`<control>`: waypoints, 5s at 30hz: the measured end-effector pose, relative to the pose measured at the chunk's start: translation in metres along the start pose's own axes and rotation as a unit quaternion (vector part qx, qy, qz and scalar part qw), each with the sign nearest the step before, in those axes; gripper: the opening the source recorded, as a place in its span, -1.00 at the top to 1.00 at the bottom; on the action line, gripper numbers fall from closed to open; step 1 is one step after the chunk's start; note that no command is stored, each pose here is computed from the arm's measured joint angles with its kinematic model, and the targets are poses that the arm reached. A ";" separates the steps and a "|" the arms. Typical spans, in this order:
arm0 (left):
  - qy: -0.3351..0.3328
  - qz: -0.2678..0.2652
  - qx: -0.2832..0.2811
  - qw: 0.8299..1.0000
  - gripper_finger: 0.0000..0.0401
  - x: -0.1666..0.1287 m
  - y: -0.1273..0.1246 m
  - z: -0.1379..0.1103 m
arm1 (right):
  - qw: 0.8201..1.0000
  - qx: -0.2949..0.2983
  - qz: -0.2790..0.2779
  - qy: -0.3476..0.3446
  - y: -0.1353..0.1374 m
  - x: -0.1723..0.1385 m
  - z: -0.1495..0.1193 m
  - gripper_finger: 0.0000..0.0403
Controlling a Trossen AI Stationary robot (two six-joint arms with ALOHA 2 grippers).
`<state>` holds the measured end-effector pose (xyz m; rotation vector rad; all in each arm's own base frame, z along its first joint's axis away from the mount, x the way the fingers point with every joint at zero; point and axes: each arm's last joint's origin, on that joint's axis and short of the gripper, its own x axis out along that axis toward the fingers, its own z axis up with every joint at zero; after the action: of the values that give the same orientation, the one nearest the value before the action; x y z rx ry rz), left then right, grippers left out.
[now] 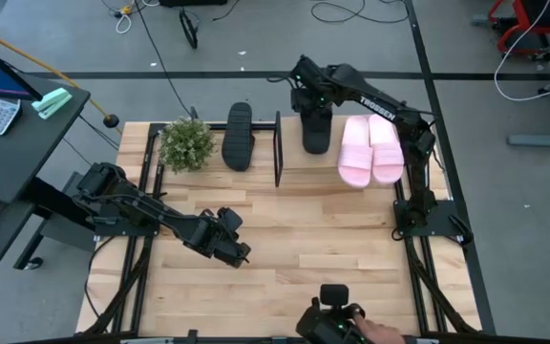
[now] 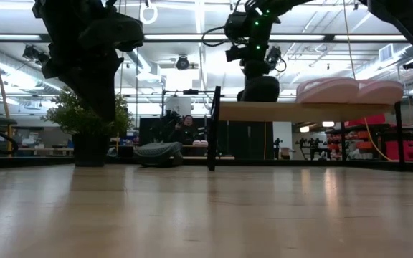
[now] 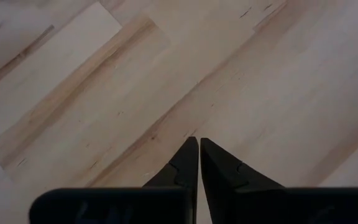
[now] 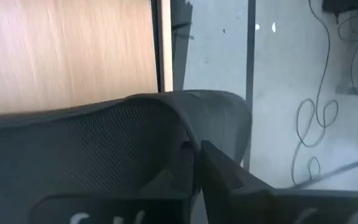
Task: Pick and place slides into the shelf
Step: Adjust the slippers, then put the black slipper on the shelf
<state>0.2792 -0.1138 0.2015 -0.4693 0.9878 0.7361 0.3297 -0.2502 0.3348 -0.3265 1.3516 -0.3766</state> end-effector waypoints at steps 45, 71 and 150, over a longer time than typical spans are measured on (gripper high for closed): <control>-0.008 0.005 0.005 1.000 0.88 0.000 0.001 0.000 | 0.994 0.052 0.095 0.019 0.016 -0.039 -0.032 0.52; 0.038 0.015 0.066 0.997 0.93 -0.010 0.012 -0.001 | 0.891 0.230 0.223 -0.322 0.003 -0.056 0.025 0.29; -0.026 -0.168 -0.166 0.971 0.68 0.114 0.439 0.359 | 0.888 0.219 0.284 -0.289 0.042 -0.101 0.020 0.31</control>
<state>0.1997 0.4561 0.2616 -0.8808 0.7110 0.6030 0.3349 -0.1674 0.4090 0.3224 0.6911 -0.0659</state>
